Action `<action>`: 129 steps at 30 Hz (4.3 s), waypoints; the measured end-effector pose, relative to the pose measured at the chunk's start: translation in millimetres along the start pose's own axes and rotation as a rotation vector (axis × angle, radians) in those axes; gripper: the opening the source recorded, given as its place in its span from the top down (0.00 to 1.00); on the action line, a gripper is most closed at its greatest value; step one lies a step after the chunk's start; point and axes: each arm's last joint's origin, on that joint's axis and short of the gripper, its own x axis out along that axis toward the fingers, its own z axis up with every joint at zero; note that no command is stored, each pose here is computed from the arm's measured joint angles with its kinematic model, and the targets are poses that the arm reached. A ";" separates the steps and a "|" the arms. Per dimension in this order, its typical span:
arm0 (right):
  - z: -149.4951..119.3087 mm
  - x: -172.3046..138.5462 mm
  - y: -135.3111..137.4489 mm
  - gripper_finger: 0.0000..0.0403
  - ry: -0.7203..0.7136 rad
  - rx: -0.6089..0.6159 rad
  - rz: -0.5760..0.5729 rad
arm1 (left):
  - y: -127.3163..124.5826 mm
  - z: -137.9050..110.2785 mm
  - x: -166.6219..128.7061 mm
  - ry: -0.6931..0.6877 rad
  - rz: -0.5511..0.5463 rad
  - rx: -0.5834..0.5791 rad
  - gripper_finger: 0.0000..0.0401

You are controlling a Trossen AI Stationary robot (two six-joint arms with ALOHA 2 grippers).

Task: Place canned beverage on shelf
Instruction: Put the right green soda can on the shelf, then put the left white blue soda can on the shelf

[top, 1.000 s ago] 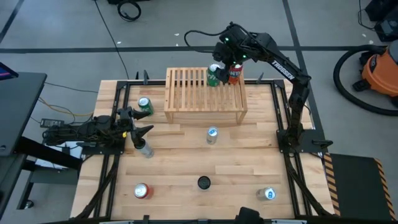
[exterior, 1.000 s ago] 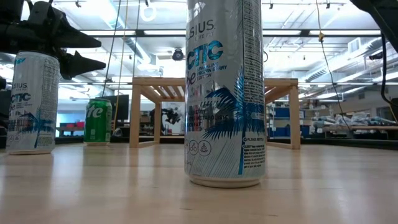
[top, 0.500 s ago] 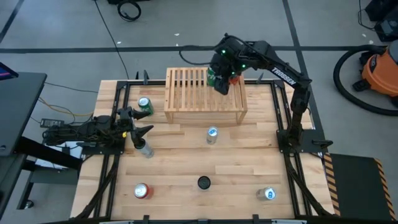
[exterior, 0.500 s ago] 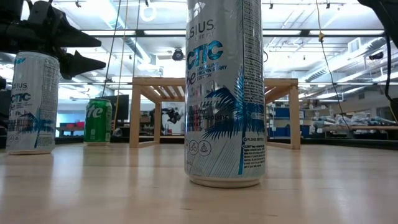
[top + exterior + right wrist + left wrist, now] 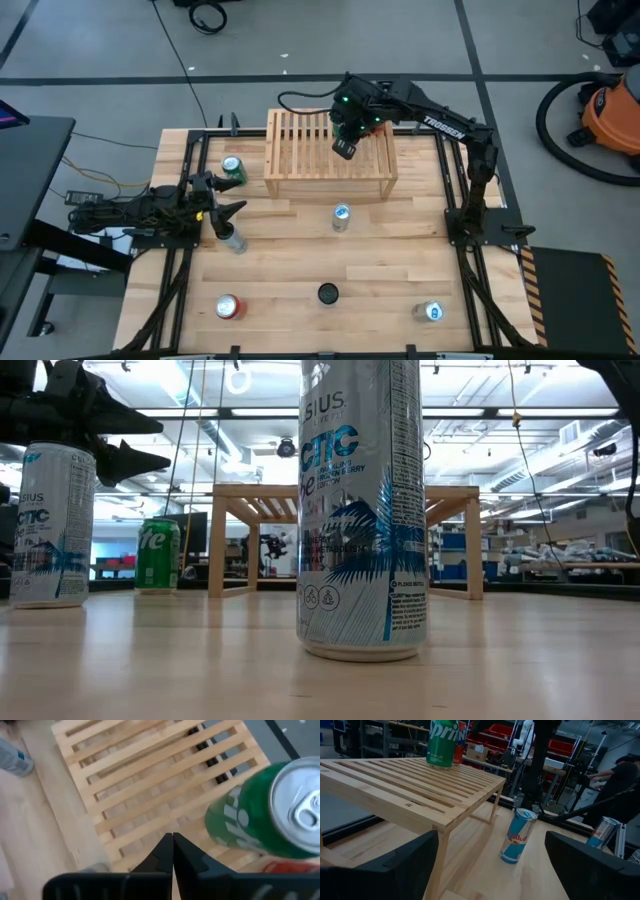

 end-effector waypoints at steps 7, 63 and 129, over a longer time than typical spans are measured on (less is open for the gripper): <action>-2.2 9.7 -0.6 0.98 0.013 0.029 -0.018 | 0.0 0.0 0.0 0.000 0.000 0.000 0.08; -22.9 -24.6 85.6 0.98 -0.077 -0.172 0.072 | -3.3 13.2 -0.9 -0.133 -0.030 0.038 0.08; -65.3 -51.3 189.7 0.98 -0.167 -0.145 0.146 | -43.6 88.3 -2.0 1.027 -0.030 -0.028 0.08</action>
